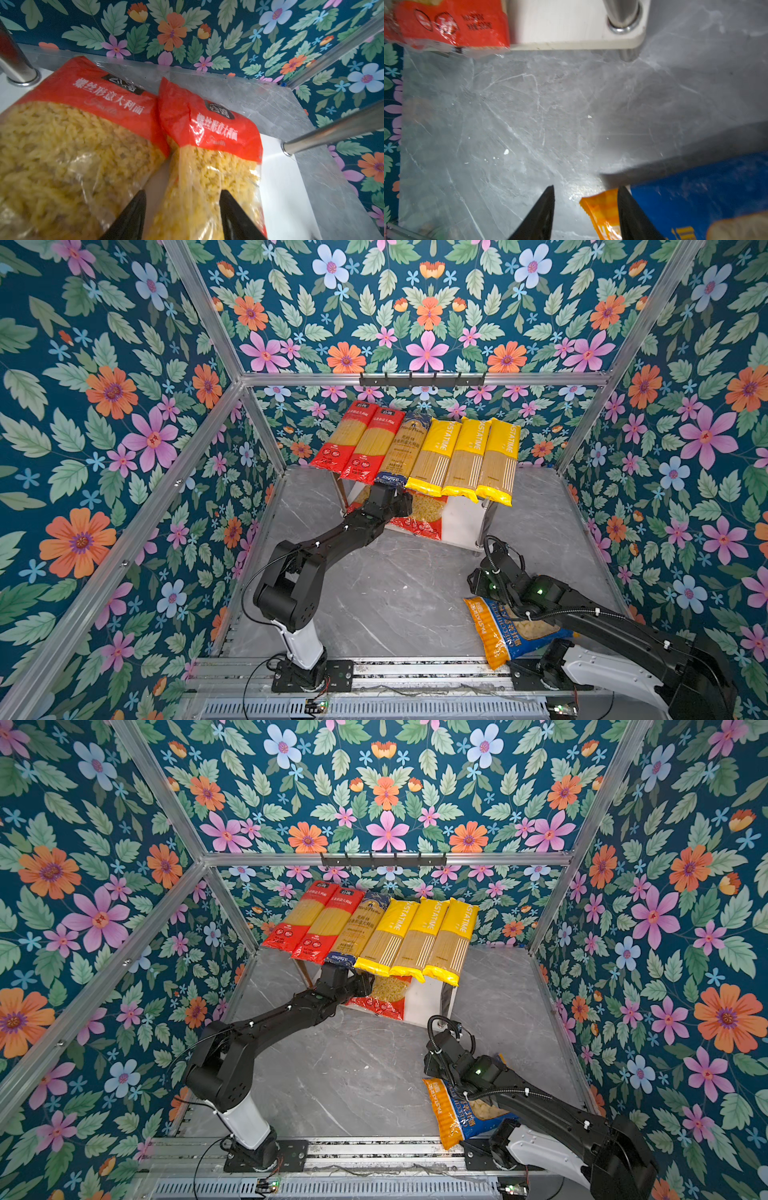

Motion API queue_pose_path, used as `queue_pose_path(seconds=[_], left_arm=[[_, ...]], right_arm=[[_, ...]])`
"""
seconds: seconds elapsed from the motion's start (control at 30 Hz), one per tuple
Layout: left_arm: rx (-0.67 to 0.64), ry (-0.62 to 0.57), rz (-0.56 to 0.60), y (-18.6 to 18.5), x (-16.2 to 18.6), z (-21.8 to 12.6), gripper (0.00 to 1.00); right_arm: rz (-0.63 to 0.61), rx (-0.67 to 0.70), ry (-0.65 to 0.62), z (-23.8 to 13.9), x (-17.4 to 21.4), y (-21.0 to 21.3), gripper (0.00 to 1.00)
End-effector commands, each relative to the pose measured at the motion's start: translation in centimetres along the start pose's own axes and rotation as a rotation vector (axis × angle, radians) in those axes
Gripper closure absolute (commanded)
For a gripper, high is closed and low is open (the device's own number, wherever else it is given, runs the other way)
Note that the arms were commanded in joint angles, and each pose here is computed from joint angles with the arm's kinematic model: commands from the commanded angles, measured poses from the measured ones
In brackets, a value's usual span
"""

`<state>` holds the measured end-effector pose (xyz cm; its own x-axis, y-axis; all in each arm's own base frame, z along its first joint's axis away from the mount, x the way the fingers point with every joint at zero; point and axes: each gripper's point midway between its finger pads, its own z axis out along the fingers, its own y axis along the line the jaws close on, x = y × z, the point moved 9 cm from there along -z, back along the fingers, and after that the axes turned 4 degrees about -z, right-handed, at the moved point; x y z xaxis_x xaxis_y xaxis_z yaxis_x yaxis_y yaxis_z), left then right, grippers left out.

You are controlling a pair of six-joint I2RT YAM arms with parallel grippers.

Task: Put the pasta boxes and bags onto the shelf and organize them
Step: 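Open the left gripper and withdraw while right gripper reaches the blue-and-orange bag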

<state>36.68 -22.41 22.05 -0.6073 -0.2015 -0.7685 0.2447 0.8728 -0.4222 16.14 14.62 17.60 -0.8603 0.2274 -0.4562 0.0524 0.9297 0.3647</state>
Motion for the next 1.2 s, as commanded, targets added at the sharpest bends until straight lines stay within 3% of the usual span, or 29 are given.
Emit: queue_pose_path(seconds=[0.0,0.23,0.53,1.17], left_arm=[[0.004,-0.032,0.030,-0.8,0.5,-2.0,0.37],[0.018,-0.035,0.063,-2.7,4.3,-6.2,0.35],[0.017,-0.013,0.013,-2.7,8.2,-9.7,0.35],[0.030,0.111,-0.085,-1.0,16.2,-13.0,0.36]], right_arm=[[0.047,0.143,0.105,-0.8,1.6,-2.0,0.45],[0.108,0.264,0.146,-1.1,3.4,-3.6,0.43],[0.134,0.299,0.207,-0.1,5.3,-4.1,0.43],[0.071,0.054,0.222,3.9,5.2,3.3,0.43]])
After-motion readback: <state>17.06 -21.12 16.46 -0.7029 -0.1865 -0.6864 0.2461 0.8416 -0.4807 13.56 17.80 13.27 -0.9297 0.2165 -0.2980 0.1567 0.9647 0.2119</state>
